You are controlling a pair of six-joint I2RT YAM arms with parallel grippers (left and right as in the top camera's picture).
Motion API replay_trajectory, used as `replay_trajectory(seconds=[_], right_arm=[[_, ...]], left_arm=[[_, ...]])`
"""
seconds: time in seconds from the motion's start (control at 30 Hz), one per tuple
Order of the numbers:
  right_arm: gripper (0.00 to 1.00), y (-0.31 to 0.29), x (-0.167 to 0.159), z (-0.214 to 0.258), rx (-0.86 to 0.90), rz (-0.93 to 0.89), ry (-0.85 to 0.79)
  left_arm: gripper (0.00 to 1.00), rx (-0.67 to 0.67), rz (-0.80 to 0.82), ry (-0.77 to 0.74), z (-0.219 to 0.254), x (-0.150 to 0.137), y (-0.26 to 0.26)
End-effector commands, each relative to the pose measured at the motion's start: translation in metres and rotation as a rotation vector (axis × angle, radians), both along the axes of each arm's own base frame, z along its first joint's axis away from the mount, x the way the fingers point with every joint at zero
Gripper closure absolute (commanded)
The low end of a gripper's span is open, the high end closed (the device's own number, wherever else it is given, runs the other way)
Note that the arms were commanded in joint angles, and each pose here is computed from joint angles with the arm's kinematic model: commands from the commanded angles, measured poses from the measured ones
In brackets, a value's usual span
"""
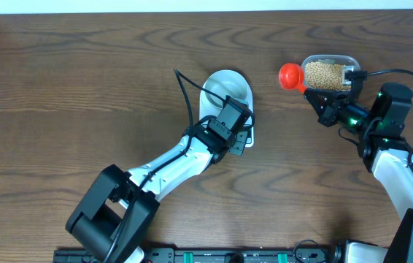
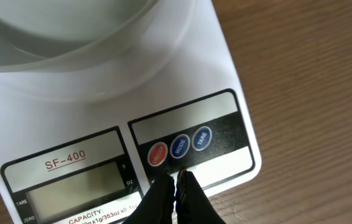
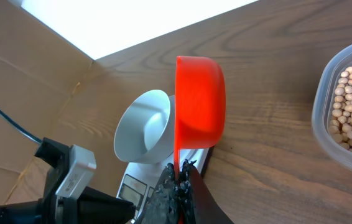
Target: Scoop item into bowl and weigh 50g on scale
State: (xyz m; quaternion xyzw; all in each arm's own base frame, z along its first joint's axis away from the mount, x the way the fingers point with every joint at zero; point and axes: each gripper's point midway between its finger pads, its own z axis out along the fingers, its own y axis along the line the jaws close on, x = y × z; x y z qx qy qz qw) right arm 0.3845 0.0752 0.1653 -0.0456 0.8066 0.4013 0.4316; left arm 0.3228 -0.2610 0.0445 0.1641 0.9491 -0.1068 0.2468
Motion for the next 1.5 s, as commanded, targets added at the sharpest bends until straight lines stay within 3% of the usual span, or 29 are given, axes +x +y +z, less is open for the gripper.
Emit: replay_trajectory(seconds=[0.0, 1.47], right_arm=[[0.99, 0.000, 0.003, 0.003, -0.013, 0.005, -0.021], [0.99, 0.000, 0.003, 0.003, -0.013, 0.005, -0.021]], left_arm=[[0.93, 0.021, 0.008, -0.038, 0.002, 0.013, 0.000], [0.93, 0.041, 0.030, -0.016, -0.022, 0.023, 0.007]])
